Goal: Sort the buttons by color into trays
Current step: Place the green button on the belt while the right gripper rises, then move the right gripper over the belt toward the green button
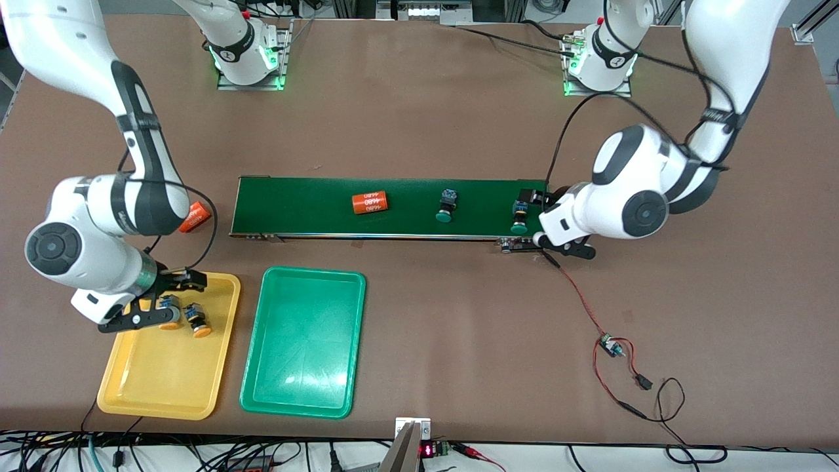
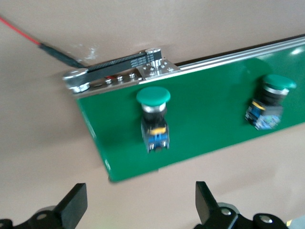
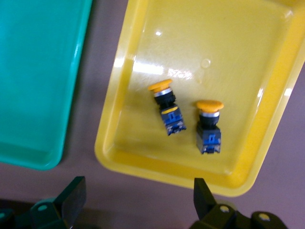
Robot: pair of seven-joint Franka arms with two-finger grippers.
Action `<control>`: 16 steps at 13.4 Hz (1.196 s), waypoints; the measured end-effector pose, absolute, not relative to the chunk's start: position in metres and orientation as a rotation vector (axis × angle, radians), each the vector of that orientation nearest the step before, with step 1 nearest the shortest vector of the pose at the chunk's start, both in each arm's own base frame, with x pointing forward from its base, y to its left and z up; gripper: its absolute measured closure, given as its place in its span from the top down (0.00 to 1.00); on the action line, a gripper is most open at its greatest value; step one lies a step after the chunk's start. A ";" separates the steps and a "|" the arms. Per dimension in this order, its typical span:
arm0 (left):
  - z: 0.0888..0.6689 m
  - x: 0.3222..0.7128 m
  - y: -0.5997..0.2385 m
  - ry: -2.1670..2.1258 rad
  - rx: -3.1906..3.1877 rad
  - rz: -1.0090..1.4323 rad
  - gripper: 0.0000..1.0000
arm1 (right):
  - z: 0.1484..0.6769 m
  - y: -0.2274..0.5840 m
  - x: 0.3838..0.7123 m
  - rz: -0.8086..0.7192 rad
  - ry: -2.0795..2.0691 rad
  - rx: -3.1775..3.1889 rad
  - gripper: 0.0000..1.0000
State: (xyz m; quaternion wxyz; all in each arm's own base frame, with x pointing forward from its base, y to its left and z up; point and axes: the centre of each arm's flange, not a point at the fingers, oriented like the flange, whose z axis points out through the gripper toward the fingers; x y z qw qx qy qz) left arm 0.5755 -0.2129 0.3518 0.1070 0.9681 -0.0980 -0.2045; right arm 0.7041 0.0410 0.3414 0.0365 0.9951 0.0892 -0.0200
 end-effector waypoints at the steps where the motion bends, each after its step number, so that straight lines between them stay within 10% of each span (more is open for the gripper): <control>1: 0.373 0.580 -0.203 -0.276 2.861 -0.598 1.00 | 0.356 0.047 0.699 -0.088 0.248 3.071 1.00; 10: 0.474 0.612 -0.014 0.034 3.156 -0.304 1.00 | 0.455 0.127 0.613 -0.162 -0.068 3.148 1.00; 16: 0.564 0.590 0.007 0.131 3.143 0.002 1.00 | 0.431 0.222 0.528 -0.037 -0.241 3.164 1.00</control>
